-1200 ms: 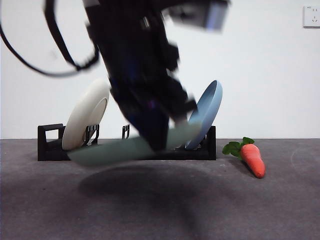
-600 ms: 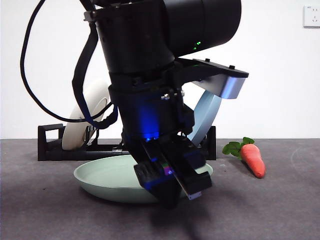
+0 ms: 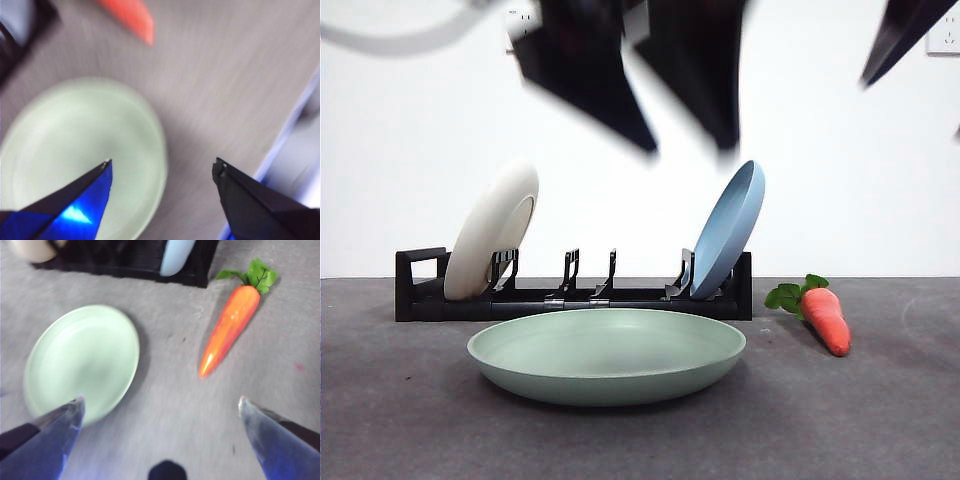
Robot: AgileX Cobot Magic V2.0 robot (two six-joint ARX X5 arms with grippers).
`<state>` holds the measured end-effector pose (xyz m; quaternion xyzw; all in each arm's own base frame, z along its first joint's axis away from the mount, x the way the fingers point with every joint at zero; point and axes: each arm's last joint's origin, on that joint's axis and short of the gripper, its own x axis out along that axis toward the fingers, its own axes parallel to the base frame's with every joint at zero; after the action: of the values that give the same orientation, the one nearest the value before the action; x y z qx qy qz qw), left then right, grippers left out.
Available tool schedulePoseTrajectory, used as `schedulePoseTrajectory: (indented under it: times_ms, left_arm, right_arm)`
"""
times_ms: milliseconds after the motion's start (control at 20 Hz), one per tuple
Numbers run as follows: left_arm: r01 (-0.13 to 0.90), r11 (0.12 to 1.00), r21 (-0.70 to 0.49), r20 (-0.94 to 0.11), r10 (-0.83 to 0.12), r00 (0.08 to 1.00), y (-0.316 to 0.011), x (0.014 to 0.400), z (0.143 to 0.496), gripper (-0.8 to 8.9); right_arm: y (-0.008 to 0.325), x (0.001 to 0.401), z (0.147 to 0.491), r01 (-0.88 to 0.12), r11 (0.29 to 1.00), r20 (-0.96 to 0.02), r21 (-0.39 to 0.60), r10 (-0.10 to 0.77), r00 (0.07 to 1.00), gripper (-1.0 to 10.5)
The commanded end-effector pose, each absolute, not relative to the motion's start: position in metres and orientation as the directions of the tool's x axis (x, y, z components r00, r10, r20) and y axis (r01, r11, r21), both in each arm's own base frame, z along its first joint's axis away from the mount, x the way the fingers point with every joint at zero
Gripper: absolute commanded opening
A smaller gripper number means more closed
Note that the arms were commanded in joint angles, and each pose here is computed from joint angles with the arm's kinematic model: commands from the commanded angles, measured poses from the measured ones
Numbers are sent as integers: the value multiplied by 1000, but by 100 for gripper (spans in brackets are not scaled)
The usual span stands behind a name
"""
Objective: Take the green plate from the plate rack,put the plate on the table,take the carrot from the table,put the carrot in the plate
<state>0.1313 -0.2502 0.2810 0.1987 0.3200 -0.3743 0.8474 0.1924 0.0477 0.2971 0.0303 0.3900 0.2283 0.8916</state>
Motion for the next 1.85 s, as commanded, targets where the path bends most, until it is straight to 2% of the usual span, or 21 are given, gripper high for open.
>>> schedulePoseTrajectory:
  times_ms: [50, 200, 400, 650, 750, 850, 1000, 1150, 1200, 1350, 1550, 1700, 1850]
  left_arm:
    - [732, 680, -45, -558, -625, 546, -223, 114, 324, 345]
    - [734, 667, -126, -401, -711, 578, -182, 92, 363, 345]
    - [748, 642, -172, -267, -761, 592, -143, 72, 388, 345]
    - [755, 622, -208, -230, -781, 581, -127, 62, 394, 345]
    - [756, 620, -208, -230, -782, 579, -127, 62, 394, 345]
    - [756, 621, -208, -231, -782, 579, -127, 62, 394, 345]
    - [756, 621, -208, -230, -782, 580, -127, 62, 394, 345]
    - [752, 626, -205, -231, -778, 585, -127, 62, 394, 345]
    - [752, 627, -205, -233, -777, 585, -127, 62, 394, 345]
    - [752, 629, -197, -237, -775, 586, -127, 62, 393, 345]
    - [710, 689, -148, -313, -713, 627, -124, 62, 385, 345]
    - [672, 733, -107, -361, -658, 661, -121, 63, 380, 345]
    - [664, 741, -98, -370, -647, 667, -120, 63, 379, 345]
  right_arm:
    - [54, 225, 279, -341, 908, -698, 243, 408, 588, 598]
    - [61, 268, 245, -284, 933, -723, 221, 352, 594, 598]
    - [67, 306, 198, -217, 961, -753, 173, 271, 600, 597]
    - [72, 333, 164, -169, 973, -719, 156, 229, 656, 583]
    - [72, 338, 155, -160, 977, -714, 144, 215, 667, 466]
    - [73, 341, 147, -156, 977, -719, 146, 213, 661, 442]
    - [73, 342, 139, -151, 978, -732, 143, 207, 649, 321]
    - [74, 344, 141, -159, 975, -711, 152, 220, 667, 29]
    - [74, 344, 141, -155, 976, -712, 156, 220, 667, -14]
    - [74, 340, 148, -154, 976, -721, 154, 218, 658, -12]
    - [72, 313, 203, -176, 972, -688, 156, 235, 686, -12]
    - [91, 272, 250, -307, 932, -646, 193, 356, 675, -12]
    - [140, 244, 259, -482, 856, -627, 187, 482, 612, -12]
